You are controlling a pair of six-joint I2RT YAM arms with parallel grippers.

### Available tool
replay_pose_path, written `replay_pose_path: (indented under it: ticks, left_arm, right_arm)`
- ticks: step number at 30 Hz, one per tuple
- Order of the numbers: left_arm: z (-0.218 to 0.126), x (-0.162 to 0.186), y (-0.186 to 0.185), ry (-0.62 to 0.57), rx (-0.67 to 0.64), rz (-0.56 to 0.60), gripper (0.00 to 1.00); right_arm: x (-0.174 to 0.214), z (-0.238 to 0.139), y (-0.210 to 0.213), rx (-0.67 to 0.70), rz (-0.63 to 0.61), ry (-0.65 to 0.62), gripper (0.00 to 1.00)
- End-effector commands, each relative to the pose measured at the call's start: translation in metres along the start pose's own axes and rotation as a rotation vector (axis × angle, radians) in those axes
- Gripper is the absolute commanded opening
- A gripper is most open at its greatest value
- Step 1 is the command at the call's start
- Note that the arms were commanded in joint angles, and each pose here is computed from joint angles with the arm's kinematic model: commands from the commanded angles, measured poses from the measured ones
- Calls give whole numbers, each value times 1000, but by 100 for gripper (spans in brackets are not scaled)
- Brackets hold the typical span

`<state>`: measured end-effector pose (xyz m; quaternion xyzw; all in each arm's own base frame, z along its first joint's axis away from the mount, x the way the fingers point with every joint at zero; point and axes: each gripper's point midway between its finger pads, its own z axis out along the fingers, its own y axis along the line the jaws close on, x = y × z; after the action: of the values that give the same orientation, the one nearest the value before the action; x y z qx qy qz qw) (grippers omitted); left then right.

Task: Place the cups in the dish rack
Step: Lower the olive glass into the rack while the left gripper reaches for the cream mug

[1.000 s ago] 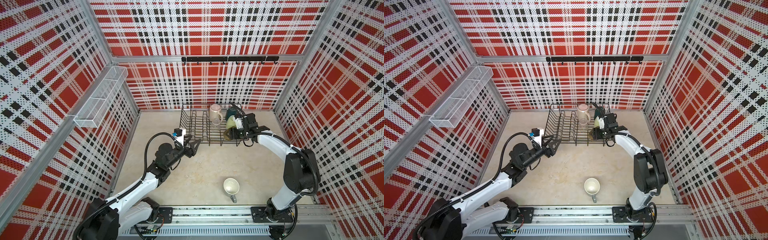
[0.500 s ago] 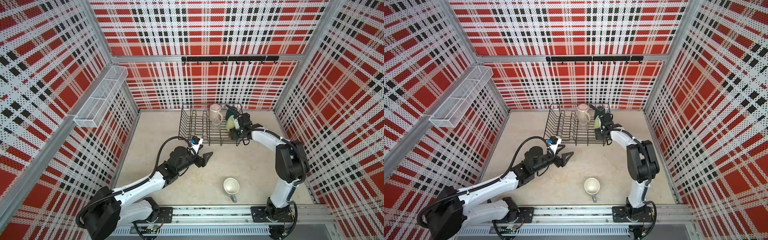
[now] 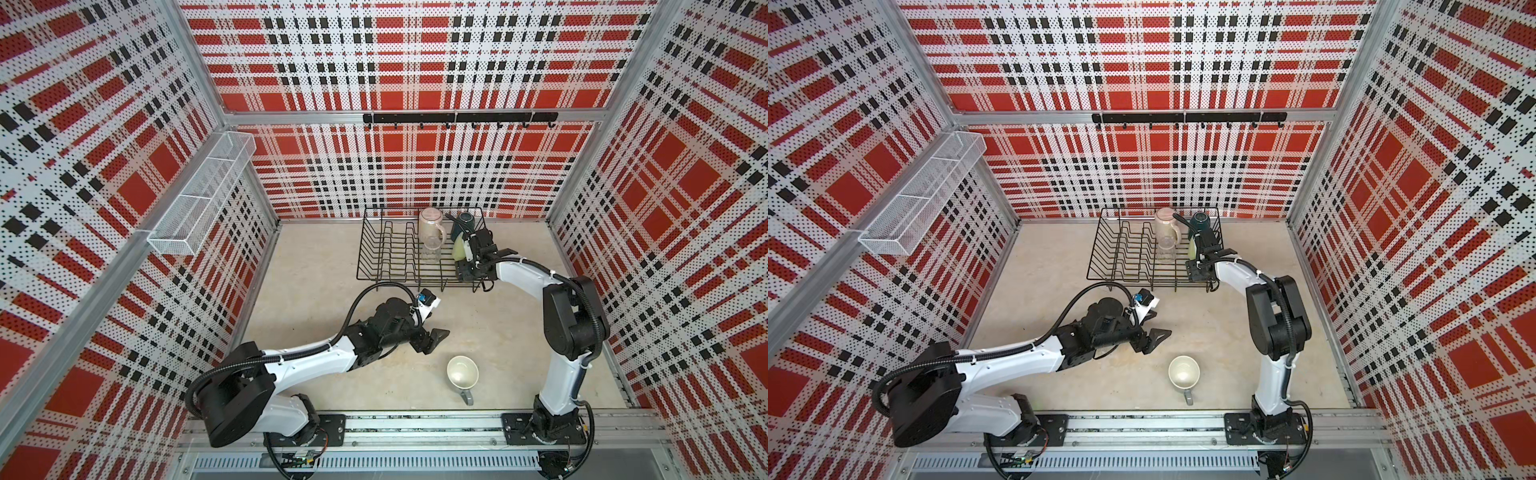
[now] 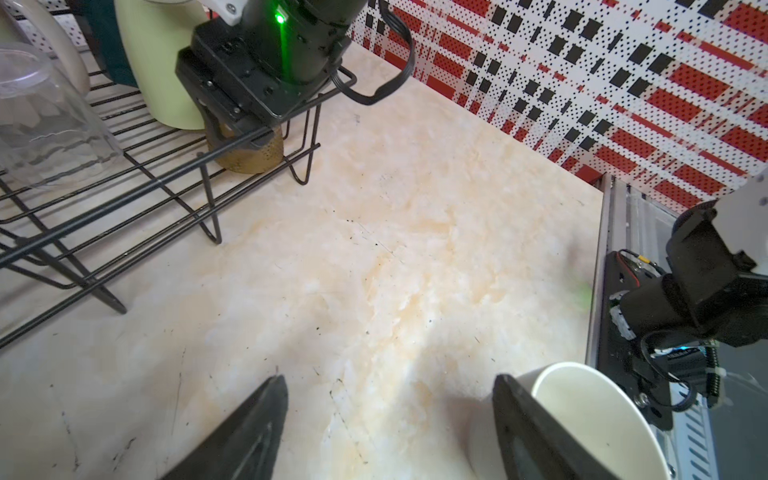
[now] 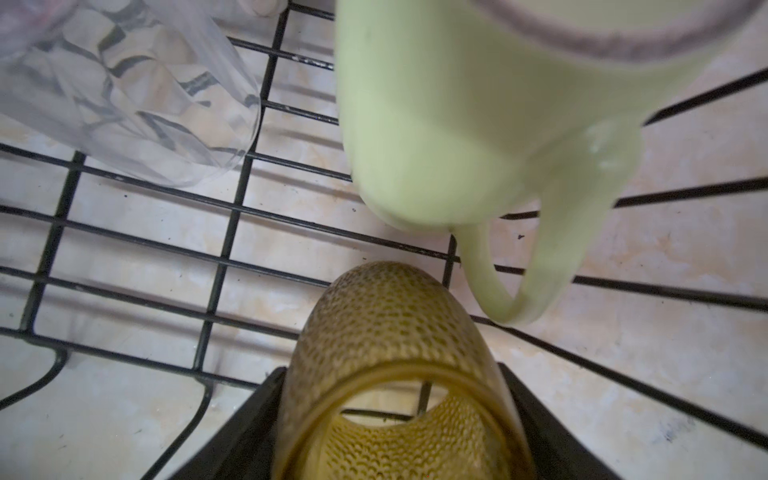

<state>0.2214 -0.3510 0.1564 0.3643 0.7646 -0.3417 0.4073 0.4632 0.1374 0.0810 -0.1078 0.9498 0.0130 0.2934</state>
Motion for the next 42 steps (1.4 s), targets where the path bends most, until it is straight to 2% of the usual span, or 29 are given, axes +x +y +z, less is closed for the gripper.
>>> replay_pose_path:
  ticks: [1,10,16,17,18,22,26,29,35,42]
  left_arm:
    - [7,1,-10,31,37,19,81]
    - [20,10,-13,88,28,25,85]
    - [24,25,-25,165,61,57,82]
    - [24,31,-26,189,61,64,82]
    - [24,34,-26,207,59,66,82]
    - [28,41,-35,267,86,79,81]
    - [31,36,-31,269,44,114,81]
    - [33,32,-26,260,17,137,81]
    - [28,19,-35,225,56,137,81]
    - [16,8,-37,184,75,136,82]
  right_arm:
    - [-5,-7,7,-28,1,-10,78]
    - [-16,-39,-3,16,18,-46,88]
    - [-36,-90,-8,-11,60,-183,92]
    - [-39,-100,-12,-6,66,-208,98]
    - [-39,-105,-16,6,71,-223,100]
    - [-41,-139,-30,39,97,-341,100]
    - [-40,-154,-27,-2,84,-413,100]
    - [-34,-148,-25,-10,86,-368,100]
    - [-20,-142,-21,-28,68,-293,100]
    - [9,-116,-14,-51,29,-57,97]
